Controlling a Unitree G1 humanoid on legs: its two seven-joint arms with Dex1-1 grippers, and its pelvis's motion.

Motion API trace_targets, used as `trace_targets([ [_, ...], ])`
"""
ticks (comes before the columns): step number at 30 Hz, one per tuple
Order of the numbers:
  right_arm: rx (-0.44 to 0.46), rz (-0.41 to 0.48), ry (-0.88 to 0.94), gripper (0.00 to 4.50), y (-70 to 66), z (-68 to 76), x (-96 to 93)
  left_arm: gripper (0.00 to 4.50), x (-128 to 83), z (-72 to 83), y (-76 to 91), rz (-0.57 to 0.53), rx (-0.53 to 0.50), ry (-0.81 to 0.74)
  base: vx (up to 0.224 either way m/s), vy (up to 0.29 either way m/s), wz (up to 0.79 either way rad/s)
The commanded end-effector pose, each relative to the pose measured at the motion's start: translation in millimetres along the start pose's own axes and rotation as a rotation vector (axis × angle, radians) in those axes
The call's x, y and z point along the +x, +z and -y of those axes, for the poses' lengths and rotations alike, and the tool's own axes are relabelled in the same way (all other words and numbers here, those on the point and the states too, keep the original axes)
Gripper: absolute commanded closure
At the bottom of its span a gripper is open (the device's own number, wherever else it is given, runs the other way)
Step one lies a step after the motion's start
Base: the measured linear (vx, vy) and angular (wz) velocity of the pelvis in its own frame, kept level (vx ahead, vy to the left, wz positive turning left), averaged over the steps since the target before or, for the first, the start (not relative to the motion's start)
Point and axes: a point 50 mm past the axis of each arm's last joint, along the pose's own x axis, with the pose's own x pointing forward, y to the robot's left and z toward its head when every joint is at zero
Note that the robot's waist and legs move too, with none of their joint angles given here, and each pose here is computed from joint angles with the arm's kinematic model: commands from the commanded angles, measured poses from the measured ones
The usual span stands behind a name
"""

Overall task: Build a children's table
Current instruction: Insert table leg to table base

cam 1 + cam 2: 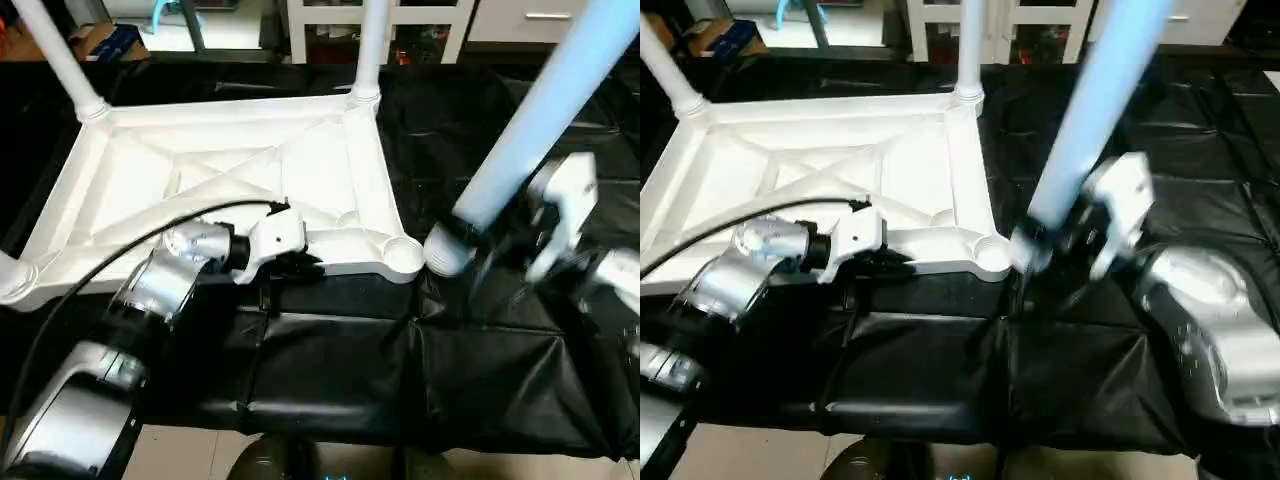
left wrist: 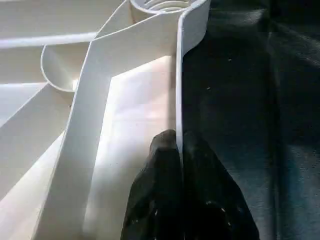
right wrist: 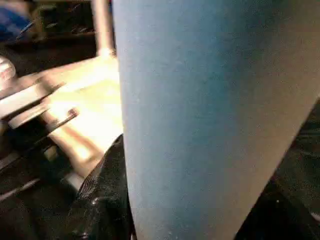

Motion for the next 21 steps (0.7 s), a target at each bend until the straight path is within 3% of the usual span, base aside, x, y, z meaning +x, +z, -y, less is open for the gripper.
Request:
trace_targets([
  [1, 0.128, 0.051, -0.020, 2.64, 2.0, 5.1, -0.1, 4.42, 6, 23.2, -28.5, -0.136, -0.060, -0.060, 0.000, 0.000, 0.00],
  [2, 0.137, 0.054, -0.019, 2.64, 2.0, 5.2, 0.1, 4.42, 6, 23.6, -28.7, -0.138, -0.061, -0.060, 0.000, 0.000, 0.00],
  [3, 0.280, 0.095, 0.017, 2.64, 2.5, 6.6, 1.7, 4.42, 3, 28.8, -31.3, -0.163, -0.078, -0.042, 0.000, 0.000, 0.00],
  [4, 0.332, 0.100, 0.041, 2.64, 2.4, 7.2, 1.7, 4.42, 2, 30.6, -31.2, -0.165, -0.086, -0.037, 0.000, 0.000, 0.00],
  [9, 0.490, 0.096, 0.130, 2.64, 2.5, 12.4, -2.6, 4.42, -5, 37.9, -26.9, -0.162, -0.105, -0.025, 0.000, 0.000, 0.00],
  [21, 0.564, 0.026, 0.181, 2.64, 11.6, 21.0, 2.4, 4.42, -3, 50.1, -12.4, -0.115, -0.081, -0.008, 0.000, 0.000, 0.00],
])
